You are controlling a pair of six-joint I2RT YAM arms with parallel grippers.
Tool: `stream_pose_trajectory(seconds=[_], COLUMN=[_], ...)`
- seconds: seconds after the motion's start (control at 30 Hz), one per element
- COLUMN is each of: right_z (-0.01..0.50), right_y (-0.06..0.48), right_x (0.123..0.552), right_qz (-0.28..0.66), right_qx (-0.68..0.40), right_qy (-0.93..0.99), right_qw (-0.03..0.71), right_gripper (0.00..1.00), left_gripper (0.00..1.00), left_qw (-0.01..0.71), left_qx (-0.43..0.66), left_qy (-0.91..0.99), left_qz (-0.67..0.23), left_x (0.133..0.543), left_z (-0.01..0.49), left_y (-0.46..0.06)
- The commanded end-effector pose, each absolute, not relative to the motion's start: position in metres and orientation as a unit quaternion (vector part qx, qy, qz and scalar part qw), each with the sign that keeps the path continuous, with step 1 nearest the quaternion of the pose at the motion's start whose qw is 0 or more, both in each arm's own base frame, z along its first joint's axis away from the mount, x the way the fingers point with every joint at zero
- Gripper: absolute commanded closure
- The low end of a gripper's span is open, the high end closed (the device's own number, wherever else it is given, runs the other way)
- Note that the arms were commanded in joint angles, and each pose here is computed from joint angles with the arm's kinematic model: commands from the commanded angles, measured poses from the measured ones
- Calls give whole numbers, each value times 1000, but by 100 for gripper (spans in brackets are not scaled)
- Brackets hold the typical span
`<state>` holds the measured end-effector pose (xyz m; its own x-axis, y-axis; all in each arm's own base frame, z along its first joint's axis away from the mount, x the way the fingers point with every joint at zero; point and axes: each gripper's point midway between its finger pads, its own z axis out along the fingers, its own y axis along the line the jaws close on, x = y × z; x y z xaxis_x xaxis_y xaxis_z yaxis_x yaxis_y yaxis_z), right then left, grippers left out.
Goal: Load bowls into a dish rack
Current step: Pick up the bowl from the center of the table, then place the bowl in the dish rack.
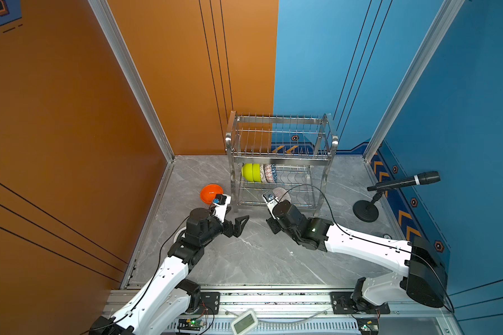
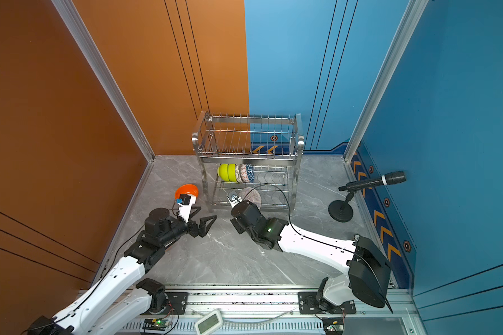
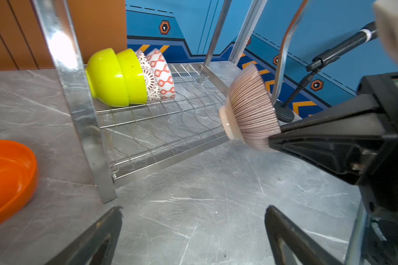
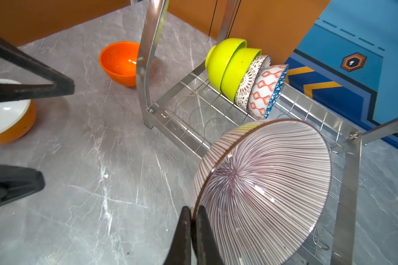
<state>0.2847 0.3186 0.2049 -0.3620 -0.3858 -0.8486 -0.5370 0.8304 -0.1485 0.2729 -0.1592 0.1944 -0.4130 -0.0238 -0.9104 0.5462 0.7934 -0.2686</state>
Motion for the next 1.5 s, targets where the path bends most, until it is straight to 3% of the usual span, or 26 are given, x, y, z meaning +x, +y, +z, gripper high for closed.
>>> stream_pose_trajectory(seconds=[0.0, 0.67, 1.3, 1.47], right_z=[242, 235, 185, 189], right_y=[313, 285, 289, 291], right_x=[309, 355, 419, 427], right_qz=[83, 110, 219, 226], right_qx=[-186, 24, 124, 133], right_qy=[797, 773, 803, 792], right_qw=[568, 624, 541, 552], right_gripper=[100, 100, 100, 100], left_gripper=[2, 2, 2, 2], left_qw=[534, 528, 535, 537], left_qx=[141, 114, 102, 113], left_qy=[802, 800, 793, 793], left_qz=[-228, -260, -273, -264], left_x=[279, 276, 264, 266], left_z=[192, 200, 204, 204], left_y=[-141, -143, -152, -153])
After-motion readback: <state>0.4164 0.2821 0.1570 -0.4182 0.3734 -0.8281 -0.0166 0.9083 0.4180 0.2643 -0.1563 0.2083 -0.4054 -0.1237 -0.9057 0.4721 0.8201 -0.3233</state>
